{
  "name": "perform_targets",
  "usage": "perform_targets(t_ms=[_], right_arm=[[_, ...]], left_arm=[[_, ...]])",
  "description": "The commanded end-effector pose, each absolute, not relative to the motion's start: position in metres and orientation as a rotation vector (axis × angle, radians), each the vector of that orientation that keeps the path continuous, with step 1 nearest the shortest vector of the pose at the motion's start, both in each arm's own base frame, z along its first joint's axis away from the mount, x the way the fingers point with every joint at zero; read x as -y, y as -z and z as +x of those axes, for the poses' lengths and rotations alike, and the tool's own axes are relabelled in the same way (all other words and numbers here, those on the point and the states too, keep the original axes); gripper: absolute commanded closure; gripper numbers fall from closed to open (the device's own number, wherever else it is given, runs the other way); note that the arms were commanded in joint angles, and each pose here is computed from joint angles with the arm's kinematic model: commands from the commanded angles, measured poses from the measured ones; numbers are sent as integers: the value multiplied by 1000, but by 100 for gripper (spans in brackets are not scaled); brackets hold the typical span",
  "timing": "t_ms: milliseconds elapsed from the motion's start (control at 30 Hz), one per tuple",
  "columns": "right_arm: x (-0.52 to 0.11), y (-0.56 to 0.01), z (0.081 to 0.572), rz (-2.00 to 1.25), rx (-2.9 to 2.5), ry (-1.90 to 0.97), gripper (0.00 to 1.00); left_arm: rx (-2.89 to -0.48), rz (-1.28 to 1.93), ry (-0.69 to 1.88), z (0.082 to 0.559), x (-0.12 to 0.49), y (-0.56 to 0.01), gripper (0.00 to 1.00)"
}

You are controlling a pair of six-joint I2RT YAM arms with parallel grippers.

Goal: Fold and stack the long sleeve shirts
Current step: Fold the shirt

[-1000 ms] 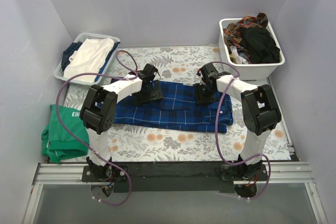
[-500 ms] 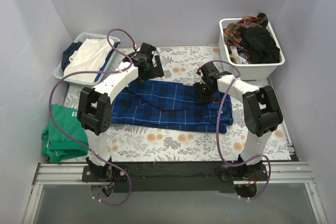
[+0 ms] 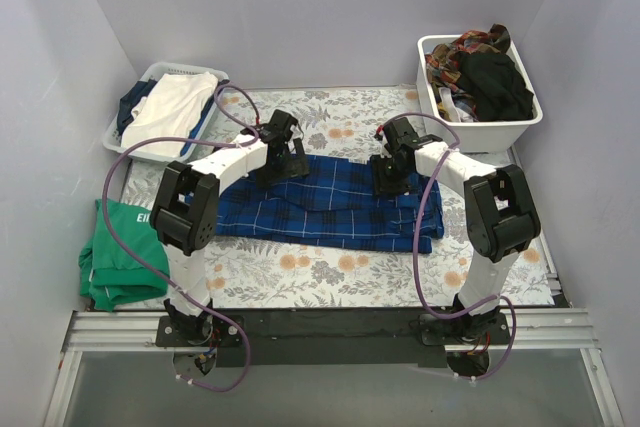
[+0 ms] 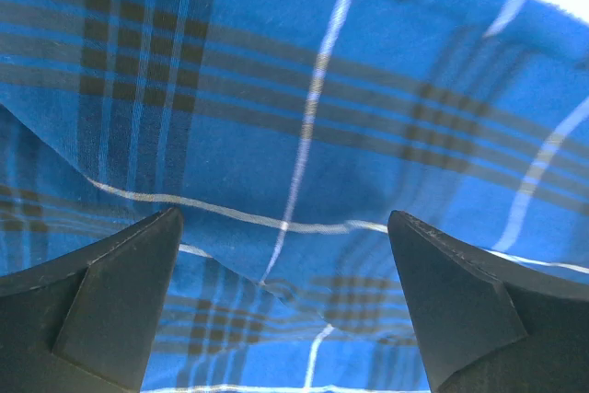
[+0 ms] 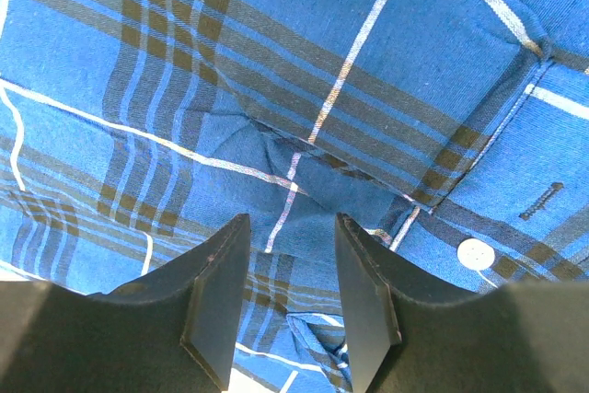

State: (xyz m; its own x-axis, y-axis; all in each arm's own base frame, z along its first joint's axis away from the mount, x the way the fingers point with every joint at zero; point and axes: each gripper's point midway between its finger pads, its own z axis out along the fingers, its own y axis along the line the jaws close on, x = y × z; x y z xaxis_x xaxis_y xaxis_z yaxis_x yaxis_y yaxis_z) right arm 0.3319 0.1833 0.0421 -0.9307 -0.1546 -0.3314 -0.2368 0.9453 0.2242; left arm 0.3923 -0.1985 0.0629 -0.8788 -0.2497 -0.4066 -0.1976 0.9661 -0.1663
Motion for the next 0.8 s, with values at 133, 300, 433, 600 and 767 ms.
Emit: perform_targets(t_ms=[133,300,433,600,767], right_arm=[[-195,-80,343,-315,-2679,-444,50],[-196,-101,352,-313,-2616,-438,50],[-195,-110,357,-317,-2587,-425,49],[-189,-92,354,-297,-2640,-375,49],[-182,-81,355,-259,-2675,-316,49]], left_arm=[[-2677,-364,164,383,192,-36,4],[-2725,-386,81,370,177,-13,4],[-2734,-384,70,367,173,-8,4],[-2734,-368,56,372,173,-9,4],[-2670,-335,93,391,179,-33,4]])
